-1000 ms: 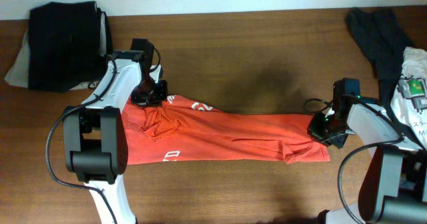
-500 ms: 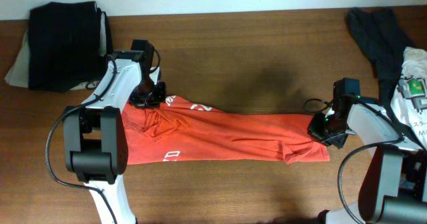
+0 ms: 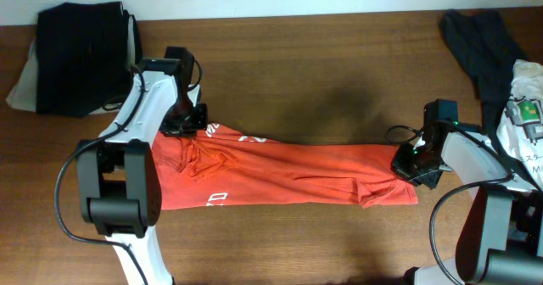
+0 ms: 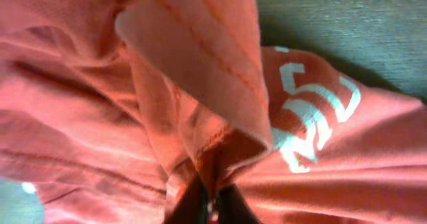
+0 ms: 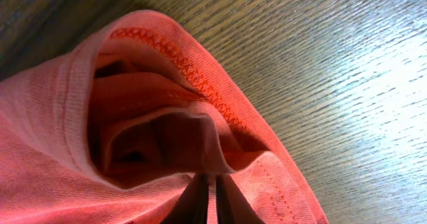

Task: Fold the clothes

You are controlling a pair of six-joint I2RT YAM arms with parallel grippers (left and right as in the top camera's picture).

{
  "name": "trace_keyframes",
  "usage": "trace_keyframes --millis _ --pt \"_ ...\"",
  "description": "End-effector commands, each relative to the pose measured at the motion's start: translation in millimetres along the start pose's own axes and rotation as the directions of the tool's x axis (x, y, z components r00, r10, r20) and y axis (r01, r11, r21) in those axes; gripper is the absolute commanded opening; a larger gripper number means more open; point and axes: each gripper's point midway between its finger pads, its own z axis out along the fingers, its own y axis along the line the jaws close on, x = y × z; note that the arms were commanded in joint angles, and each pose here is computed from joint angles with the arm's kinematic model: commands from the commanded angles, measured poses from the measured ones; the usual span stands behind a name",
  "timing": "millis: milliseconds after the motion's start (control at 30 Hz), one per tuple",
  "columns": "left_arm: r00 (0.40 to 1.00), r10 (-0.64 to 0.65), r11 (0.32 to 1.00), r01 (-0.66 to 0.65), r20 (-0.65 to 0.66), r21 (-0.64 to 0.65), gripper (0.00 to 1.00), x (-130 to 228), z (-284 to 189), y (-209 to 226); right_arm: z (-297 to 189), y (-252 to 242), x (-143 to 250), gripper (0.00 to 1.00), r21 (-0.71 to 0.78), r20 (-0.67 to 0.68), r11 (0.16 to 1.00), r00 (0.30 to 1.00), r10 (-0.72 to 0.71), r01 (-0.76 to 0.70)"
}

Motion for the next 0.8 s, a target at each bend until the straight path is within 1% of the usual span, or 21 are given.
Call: trace_keyframes --millis 0,267,367,400,467,500,767 --pt "0.999 -0.003 1.000 0.004 0.040 -0.029 0.11 -3.0 -19.4 9.2 -1.8 2.3 -5.1 0.10 -0.005 0.008 1.000 1.000 0.000 0.000" --pt "0.999 -0.008 1.000 0.009 0.033 -0.029 0.11 -1.5 -19.4 11.2 -1.8 2.1 -4.6 0.10 -0.004 0.006 1.000 1.000 0.000 0.000" --pt "1.000 0.012 1.000 -0.012 0.026 -0.002 0.18 0.2 -19.0 5.2 -1.8 2.1 -4.7 0.10 -0.004 0.007 1.000 1.000 0.000 0.000" --pt "0.999 0.025 1.000 -0.026 0.020 0.013 0.23 2.0 -17.7 0.9 -1.8 2.1 -4.6 0.10 -0.004 0.006 1.000 1.000 0.000 0.000" --pt "0.999 0.034 0.999 -0.035 0.011 0.020 0.24 5.0 -14.1 -3.6 -1.8 2.1 -4.7 0.10 -0.004 0.007 1.000 1.000 0.001 -0.001" --pt "0.999 0.038 0.999 -0.038 0.010 0.020 0.27 5.6 -11.2 -4.8 -1.8 2.1 -4.6 0.10 -0.004 0.006 1.000 1.000 0.000 0.000" --pt "0.997 0.012 1.000 -0.014 0.079 0.020 0.28 -11.9 -7.2 4.5 -1.8 1.2 -2.3 0.10 -0.001 -0.003 1.000 1.000 -0.013 0.013"
